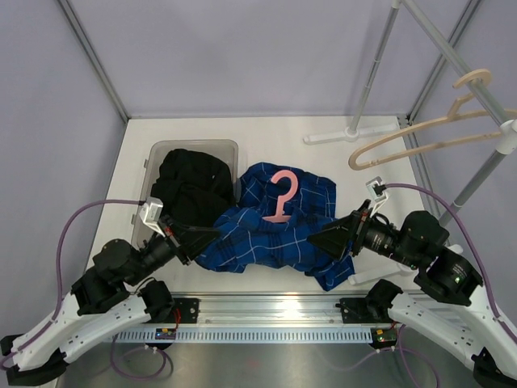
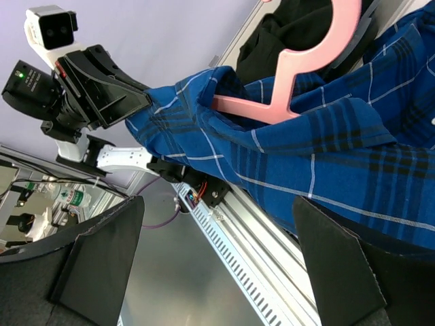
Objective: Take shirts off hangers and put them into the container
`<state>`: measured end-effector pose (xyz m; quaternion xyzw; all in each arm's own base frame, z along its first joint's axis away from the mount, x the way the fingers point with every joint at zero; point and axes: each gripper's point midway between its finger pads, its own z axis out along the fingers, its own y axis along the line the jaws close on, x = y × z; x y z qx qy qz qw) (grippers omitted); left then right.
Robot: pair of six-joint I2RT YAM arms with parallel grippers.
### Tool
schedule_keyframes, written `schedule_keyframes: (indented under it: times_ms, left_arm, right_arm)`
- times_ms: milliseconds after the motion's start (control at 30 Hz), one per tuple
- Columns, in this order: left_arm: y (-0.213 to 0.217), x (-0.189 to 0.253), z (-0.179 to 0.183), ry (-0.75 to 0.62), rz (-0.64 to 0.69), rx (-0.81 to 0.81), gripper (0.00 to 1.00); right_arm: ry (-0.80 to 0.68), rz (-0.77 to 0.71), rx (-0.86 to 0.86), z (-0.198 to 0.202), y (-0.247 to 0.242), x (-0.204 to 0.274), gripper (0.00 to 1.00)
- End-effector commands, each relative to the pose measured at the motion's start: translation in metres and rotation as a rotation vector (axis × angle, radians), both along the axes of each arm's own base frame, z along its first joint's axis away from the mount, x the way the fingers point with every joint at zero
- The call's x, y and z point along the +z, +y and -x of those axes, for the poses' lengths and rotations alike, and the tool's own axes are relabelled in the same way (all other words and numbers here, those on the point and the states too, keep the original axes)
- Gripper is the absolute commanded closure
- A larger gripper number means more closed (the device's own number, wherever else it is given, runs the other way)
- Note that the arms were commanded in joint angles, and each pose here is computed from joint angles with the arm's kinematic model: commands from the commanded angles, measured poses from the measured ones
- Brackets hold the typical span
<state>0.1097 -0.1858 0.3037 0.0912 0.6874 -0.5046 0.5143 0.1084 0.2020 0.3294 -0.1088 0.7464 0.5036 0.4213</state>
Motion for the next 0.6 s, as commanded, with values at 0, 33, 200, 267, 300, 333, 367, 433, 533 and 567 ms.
schedule_keyframes:
  times_ms: [0,33,200,267,300,333,367,433,533,567]
  left_arm:
    - [-0.004,0.015,-0.002,0.001,0.036,0.002,1.0]
    - [-0.007,0.017,0.0,-0.005,0.032,-0.018,1.0]
    - [-0.011,0.014,-0.001,-0.017,-0.007,-0.03,1.0]
    - [-0.013,0.014,0.001,-0.016,-0.01,-0.044,1.0]
    - [-0.014,0.015,0.003,-0.015,-0.014,-0.058,1.0]
    - [-0.014,0.015,0.004,-0.014,-0.018,-0.064,1.0]
    - [-0.014,0.018,0.005,-0.015,-0.015,-0.07,1.0]
    - [-0.013,0.02,0.007,-0.012,-0.003,-0.075,1.0]
    - [-0.009,0.027,0.017,-0.026,0.029,-0.104,1.0]
    - [-0.007,0.028,0.018,-0.028,0.031,-0.107,1.0]
  right_arm:
    - [-0.031,-0.029,0.051,0.004,0.009,0.009,0.01]
    - [-0.039,-0.027,0.057,0.003,0.01,0.01,0.01]
    - [-0.076,0.035,0.188,0.002,0.033,0.021,0.01]
    - [-0.082,0.058,0.194,-0.006,0.041,0.021,0.0]
    - [-0.085,0.059,0.196,-0.009,0.044,0.021,0.01]
    - [-0.078,0.067,0.198,-0.014,0.049,0.018,0.0]
    - [-0.087,0.063,0.186,-0.02,0.052,0.018,0.01]
    - [-0.077,0.081,0.157,-0.031,0.056,0.012,0.0]
    - [-0.069,0.114,0.069,-0.049,0.054,0.0,0.01]
    - [-0.07,0.126,0.038,-0.054,0.051,-0.004,0.0]
